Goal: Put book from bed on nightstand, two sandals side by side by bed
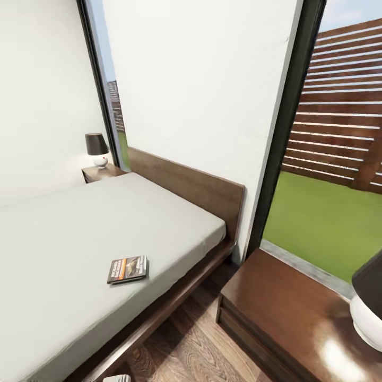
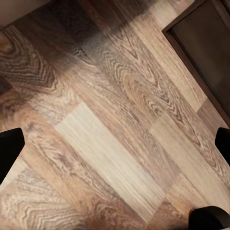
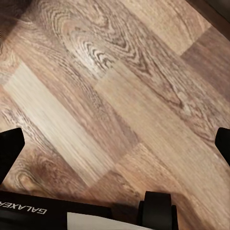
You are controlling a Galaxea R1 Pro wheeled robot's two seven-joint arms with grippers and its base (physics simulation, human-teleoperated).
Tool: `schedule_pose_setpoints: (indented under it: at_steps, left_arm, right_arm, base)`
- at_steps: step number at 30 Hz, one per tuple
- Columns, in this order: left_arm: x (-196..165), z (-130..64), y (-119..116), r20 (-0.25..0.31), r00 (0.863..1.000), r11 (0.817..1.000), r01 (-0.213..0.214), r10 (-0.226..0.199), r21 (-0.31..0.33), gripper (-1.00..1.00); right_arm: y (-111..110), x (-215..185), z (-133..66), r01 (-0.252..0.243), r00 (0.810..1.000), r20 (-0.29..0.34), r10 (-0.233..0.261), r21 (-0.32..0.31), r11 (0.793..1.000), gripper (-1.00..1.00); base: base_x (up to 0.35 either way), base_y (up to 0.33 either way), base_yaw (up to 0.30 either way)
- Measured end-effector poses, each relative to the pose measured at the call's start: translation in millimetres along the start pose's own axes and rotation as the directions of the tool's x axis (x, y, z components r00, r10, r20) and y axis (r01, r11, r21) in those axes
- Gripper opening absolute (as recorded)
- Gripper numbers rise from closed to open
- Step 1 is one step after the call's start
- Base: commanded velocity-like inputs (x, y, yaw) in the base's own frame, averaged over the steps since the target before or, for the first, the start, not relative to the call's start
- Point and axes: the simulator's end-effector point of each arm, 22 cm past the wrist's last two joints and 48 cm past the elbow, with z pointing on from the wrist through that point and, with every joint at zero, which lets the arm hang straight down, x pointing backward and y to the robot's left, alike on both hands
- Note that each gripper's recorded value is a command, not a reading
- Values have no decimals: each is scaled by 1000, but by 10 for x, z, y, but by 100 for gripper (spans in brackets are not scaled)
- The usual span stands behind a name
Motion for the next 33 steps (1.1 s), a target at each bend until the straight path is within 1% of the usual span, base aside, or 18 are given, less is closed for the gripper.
schedule_pose_setpoints:
  at_steps: [33]
  left_arm:
    - [-3,0,0,1,1000,1000,0,0,0,100]
  right_arm:
    - [1,0,0,0,1000,0,0,0,1000,100]
  base:
    - [0,0,283]
